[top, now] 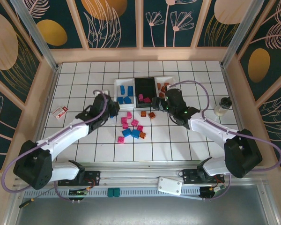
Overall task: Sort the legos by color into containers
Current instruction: Place the lego in the container, then pick up the lego from the bottom-center of the table.
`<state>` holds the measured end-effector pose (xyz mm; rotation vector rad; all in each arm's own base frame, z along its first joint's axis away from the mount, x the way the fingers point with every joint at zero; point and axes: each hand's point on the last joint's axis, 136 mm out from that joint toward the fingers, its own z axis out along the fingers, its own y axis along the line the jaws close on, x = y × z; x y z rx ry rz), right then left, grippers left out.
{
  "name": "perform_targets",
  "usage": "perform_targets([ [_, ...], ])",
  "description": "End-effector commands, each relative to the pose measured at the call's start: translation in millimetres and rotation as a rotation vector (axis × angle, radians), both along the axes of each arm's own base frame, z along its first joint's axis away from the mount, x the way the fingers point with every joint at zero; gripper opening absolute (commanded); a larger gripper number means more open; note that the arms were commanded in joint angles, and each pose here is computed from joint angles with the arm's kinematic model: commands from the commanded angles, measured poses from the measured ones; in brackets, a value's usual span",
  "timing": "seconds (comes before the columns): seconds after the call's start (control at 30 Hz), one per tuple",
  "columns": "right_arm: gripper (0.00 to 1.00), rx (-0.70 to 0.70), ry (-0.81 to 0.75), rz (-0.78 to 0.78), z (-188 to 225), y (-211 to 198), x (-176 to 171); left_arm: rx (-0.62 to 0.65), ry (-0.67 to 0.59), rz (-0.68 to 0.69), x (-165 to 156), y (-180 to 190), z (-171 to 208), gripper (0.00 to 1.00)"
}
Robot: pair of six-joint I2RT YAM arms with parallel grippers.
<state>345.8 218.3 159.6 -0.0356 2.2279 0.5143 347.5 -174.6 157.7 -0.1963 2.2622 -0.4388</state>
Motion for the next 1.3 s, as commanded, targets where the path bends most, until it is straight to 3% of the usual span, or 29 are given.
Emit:
perform_targets([
  [0.0,0.68,0.033,-0.004,0.011,2,7,-6,0.073,-0.008,-0.01,29,-11,2,0.25],
  [0.33,0.68,0.02,0.056,0.13,-18,26,-42,0.181,0.05,0.058,122,-22,-31,0.29],
  [0.47,0.69,0.003,0.085,0.209,-31,37,-66,0.192,0.054,0.06,139,-28,-32,0.39],
  [0.63,0.71,-0.034,0.137,0.325,-53,52,-101,0.145,0.005,0.045,145,-35,-3,0.54],
  [0.73,0.71,-0.07,0.166,0.386,-68,59,-120,0.076,-0.04,0.018,135,-40,28,0.61],
  [0.9,0.71,-0.141,0.213,0.47,-94,69,-146,-0.086,-0.122,-0.054,93,-43,73,0.81],
  [1.07,0.69,-0.197,0.221,0.481,-112,74,-145,-0.156,-0.109,-0.088,42,-33,61,0.94],
  [1.27,0.59,-0.27,0.232,0.499,-129,78,-136,-0.173,-0.04,-0.065,-7,-9,22,0.98],
])
